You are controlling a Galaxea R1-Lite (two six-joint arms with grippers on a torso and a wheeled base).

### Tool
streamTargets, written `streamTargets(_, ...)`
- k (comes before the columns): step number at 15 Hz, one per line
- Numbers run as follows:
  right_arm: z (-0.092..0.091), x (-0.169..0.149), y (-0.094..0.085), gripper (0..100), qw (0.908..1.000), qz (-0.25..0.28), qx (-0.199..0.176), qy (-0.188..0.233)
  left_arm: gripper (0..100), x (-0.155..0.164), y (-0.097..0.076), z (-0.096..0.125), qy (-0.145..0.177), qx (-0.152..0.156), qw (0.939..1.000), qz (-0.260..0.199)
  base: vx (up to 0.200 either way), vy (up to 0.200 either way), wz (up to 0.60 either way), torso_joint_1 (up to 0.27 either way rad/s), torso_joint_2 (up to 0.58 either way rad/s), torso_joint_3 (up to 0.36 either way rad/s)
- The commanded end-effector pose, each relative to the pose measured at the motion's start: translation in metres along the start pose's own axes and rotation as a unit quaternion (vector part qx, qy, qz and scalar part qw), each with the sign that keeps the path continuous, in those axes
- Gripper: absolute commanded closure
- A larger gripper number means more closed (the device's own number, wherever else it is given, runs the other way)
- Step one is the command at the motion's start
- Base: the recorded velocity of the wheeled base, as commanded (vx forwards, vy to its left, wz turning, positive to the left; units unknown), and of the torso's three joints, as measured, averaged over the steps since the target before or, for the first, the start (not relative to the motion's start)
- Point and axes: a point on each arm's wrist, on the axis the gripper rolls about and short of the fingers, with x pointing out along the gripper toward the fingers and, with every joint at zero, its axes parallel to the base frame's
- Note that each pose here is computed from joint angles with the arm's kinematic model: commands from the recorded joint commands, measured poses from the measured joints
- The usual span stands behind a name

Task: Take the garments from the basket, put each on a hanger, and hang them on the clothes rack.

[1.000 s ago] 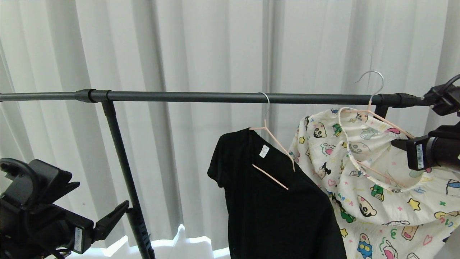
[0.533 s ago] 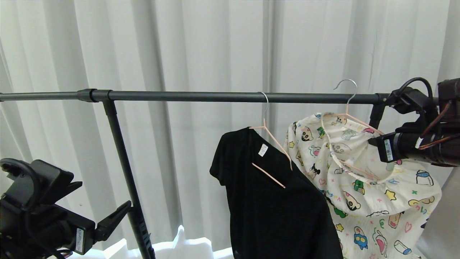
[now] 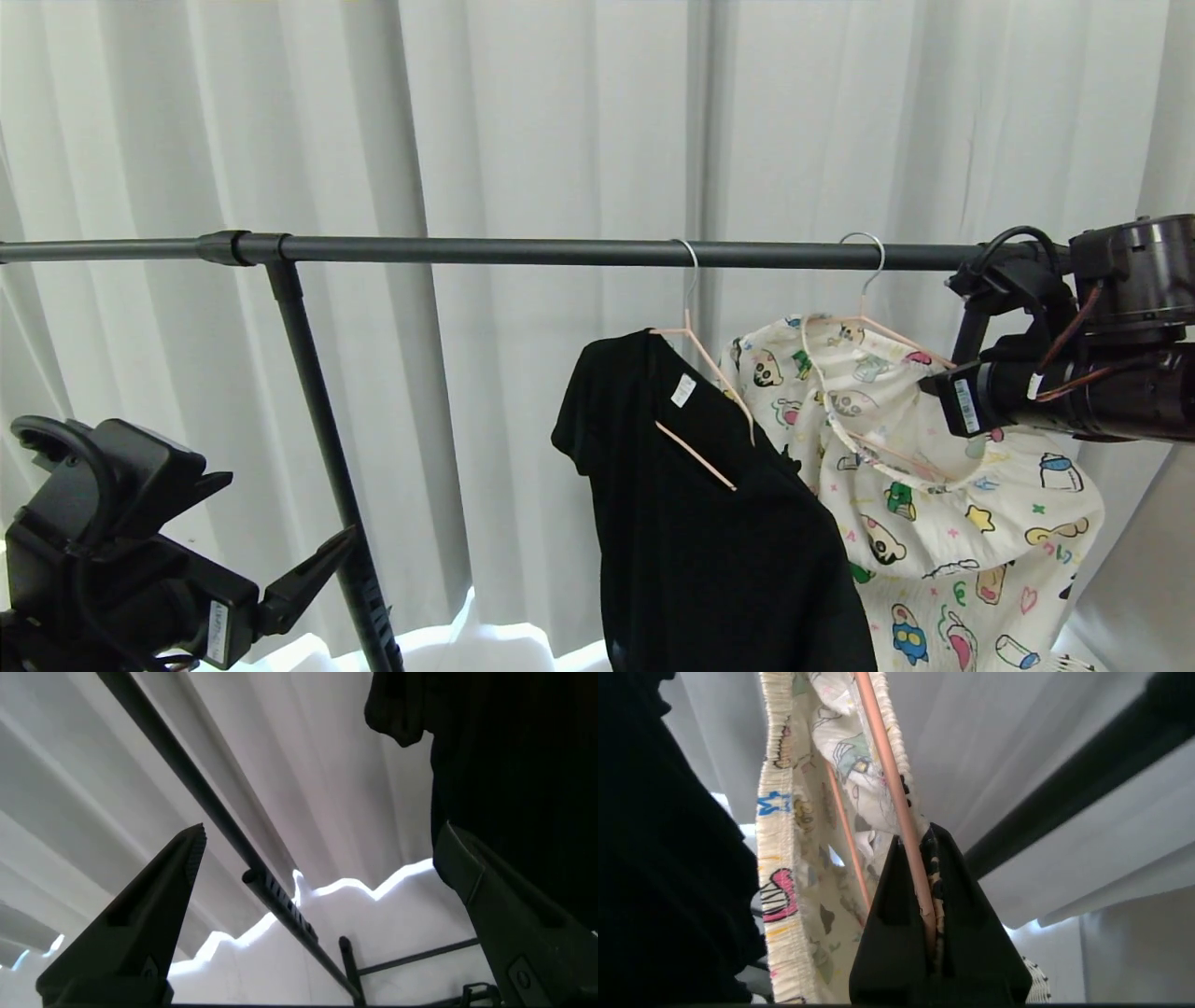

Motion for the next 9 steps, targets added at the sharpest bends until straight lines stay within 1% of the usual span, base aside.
streamTargets(1, 0.0002, -0.0004, 0.0016, 100, 1.0, 0.002, -0.002, -0.001, 0, 0.0001, -0.0003, 0.0003, -0.001, 0.0, 1.0, -0.001, 0.0, 0.0, 0.0, 0.0, 0.0, 0.0)
streamTargets(6, 0.0016, -0.0053, 0.001, 100, 1.0, 0.0, -0.001, -0.007, 0, -0.0005, 0.0004, 0.0017, -0.004, 0.0, 1.0, 0.001, 0.0, 0.0, 0.0, 0.0, 0.0, 0.0)
streamTargets(9, 0.0038, -0.0062, 0.0003, 100, 0.9999, -0.002, 0.0, -0.012, 0, -0.0002, 0.0021, 0.0072, -0.013, 0.0, 0.9999, 0.004, 0.0, 0.0, 0.0, 0.0, 0.0, 0.0)
